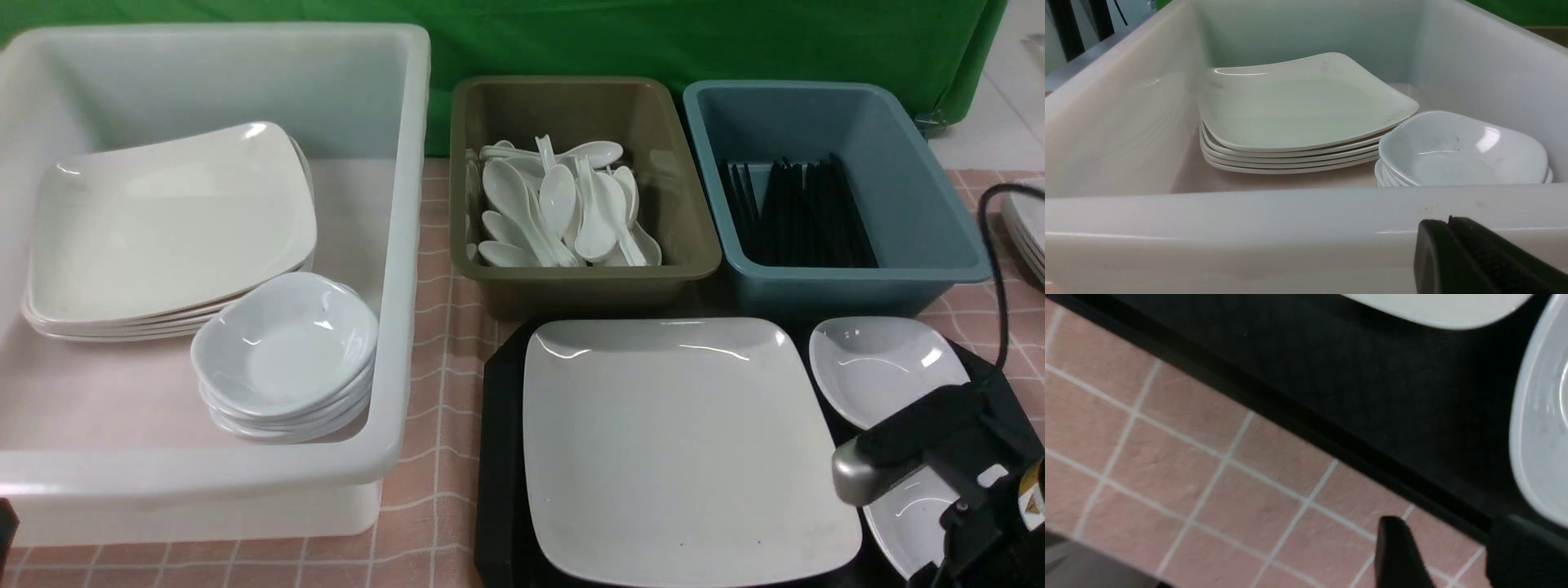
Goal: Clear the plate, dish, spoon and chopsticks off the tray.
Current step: Use the right arm to grab a small plate from the dinner plate
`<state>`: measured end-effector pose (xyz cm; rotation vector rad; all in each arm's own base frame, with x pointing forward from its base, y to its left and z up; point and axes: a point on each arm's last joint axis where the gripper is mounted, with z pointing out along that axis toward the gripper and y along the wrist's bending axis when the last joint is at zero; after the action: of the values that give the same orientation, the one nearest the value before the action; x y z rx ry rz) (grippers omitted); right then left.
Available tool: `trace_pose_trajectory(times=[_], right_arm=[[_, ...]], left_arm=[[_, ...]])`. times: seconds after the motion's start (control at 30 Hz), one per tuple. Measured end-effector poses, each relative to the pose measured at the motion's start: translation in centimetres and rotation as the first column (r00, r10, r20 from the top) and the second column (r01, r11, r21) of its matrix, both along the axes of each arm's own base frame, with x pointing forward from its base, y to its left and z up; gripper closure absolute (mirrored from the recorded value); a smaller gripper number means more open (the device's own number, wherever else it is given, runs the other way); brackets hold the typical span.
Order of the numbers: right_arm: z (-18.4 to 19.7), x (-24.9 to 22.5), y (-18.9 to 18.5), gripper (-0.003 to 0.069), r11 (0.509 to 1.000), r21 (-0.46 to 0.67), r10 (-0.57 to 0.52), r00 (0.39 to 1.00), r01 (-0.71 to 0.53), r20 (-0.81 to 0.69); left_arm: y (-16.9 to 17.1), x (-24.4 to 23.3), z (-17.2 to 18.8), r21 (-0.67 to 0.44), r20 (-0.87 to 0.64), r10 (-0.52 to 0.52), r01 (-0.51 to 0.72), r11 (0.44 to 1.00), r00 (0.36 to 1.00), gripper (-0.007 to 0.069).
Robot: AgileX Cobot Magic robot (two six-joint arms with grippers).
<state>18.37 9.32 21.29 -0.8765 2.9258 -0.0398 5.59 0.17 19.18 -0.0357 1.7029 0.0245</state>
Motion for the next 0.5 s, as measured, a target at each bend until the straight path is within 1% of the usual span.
trace_pose_trajectory(times=[0.03, 0.1, 0.27, 0.43, 0.5], right_arm=[[-0.6, 0.2, 0.1, 0.0236, 0.999, -0.024, 0.035, 0.999, -0.035, 0.034], [-1.2, 0.7, 0.4, 0.0214, 0.997, -0.043, 0.063, 0.995, -0.06, 0.078], [-2.4, 2.3, 0.9, 0.0203, 0.989, -0.08, 0.135, 0.979, -0.124, 0.154], [-4.1, 2.9, 0.9, 0.0203, 0.981, -0.139, 0.149, 0.983, -0.134, 0.106], [-5.4, 3.2, 0.9, 0.0203, 0.973, -0.17, 0.166, 0.984, -0.153, 0.061]], left_arm=[[0.0, 0.0, 0.0, 0.0, 0.0, 0.0, 0.0, 1.0, 1.0, 0.062], [0.0, 0.0, 0.0, 0.0, 0.0, 0.0, 0.0, 1.0, 1.0, 0.062], [0.0, 0.0, 0.0, 0.0, 0.0, 0.0, 0.0, 1.0, 1.0, 0.062], [0.0, 0.0, 0.0, 0.0, 0.0, 0.0, 0.0, 1.0, 1.0, 0.062], [0.0, 0.0, 0.0, 0.0, 0.0, 0.0, 0.0, 1.0, 1.0, 0.062]])
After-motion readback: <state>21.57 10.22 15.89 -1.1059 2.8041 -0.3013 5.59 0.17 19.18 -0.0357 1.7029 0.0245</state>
